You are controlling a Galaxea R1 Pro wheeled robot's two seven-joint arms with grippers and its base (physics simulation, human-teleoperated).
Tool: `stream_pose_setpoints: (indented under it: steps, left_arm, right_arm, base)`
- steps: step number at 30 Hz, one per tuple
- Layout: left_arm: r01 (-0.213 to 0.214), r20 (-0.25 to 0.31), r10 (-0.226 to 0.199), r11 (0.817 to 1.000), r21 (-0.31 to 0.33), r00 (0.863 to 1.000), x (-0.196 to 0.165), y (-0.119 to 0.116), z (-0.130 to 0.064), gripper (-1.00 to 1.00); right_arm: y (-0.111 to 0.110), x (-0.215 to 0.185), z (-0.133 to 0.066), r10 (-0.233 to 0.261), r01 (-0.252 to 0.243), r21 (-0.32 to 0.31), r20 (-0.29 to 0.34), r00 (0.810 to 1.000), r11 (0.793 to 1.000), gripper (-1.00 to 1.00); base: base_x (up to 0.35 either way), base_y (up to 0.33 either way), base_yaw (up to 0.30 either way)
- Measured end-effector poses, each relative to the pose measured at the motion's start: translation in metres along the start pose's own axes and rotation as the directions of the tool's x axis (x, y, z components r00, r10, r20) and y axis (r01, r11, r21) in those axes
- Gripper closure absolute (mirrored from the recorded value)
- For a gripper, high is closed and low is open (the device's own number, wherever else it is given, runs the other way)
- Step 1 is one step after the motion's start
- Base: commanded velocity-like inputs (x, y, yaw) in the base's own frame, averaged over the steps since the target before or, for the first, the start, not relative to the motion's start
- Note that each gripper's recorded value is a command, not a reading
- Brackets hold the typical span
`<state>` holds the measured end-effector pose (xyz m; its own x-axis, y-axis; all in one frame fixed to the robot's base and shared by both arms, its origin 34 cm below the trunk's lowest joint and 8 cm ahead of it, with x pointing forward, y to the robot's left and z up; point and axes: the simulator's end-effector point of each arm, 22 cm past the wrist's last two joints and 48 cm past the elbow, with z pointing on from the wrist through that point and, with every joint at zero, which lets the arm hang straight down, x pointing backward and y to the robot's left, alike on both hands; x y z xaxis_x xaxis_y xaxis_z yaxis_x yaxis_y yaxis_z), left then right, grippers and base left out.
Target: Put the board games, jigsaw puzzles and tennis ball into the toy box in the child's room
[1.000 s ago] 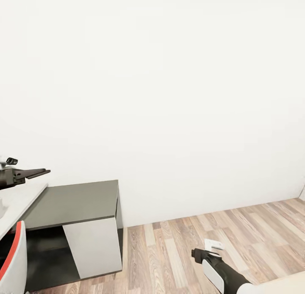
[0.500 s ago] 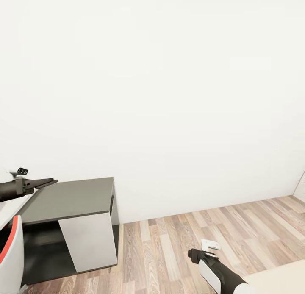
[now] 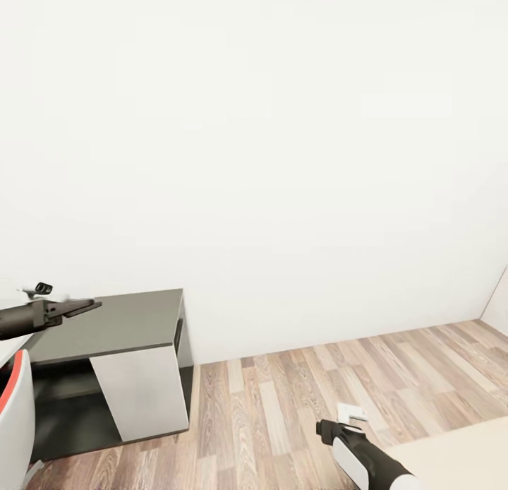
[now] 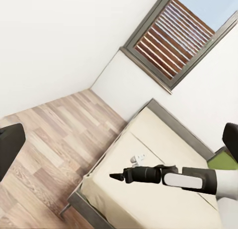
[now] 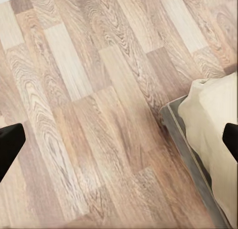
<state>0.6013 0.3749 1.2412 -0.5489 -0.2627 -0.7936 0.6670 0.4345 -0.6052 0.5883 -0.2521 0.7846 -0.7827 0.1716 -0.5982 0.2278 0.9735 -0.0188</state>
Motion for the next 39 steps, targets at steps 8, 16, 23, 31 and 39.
stream_pose_setpoints:
  steps: [8,16,23,31,39]
  left_arm:
    - [0.010,-0.025,-0.011,0.999,-0.031,1.000,0.012,0.013,0.003,-1.00]
    - [0.051,-0.039,-0.054,0.996,-0.070,0.998,0.034,0.038,0.001,-1.00]
    - [0.075,-0.032,-0.078,0.994,-0.083,0.996,0.053,0.057,-0.001,-1.00]
    - [0.112,-0.076,-0.125,0.982,-0.149,0.989,0.108,0.092,-0.003,-1.00]
    - [0.136,-0.155,-0.180,0.957,-0.255,0.971,0.185,0.131,0.010,-1.00]
  right_arm:
    - [-0.001,-0.005,0.001,0.012,-0.012,0.002,0.040,0.999,1.000,-1.00]
    - [0.010,-0.005,0.001,0.015,-0.014,-0.026,0.051,0.999,1.000,-1.00]
    - [0.012,0.001,0.001,0.010,-0.009,-0.030,0.042,0.999,1.000,-1.00]
    - [0.012,0.004,0.002,0.008,-0.007,-0.030,0.037,0.999,1.000,-1.00]
    - [0.012,0.005,0.002,0.008,-0.007,-0.031,0.036,0.999,0.999,-1.00]
  base:
    - [-0.006,-0.009,0.000]
    - [-0.001,-0.002,0.000]
    - [0.000,0.000,0.000]
    - [0.000,0.000,0.000]
    - [0.000,0.000,0.000]
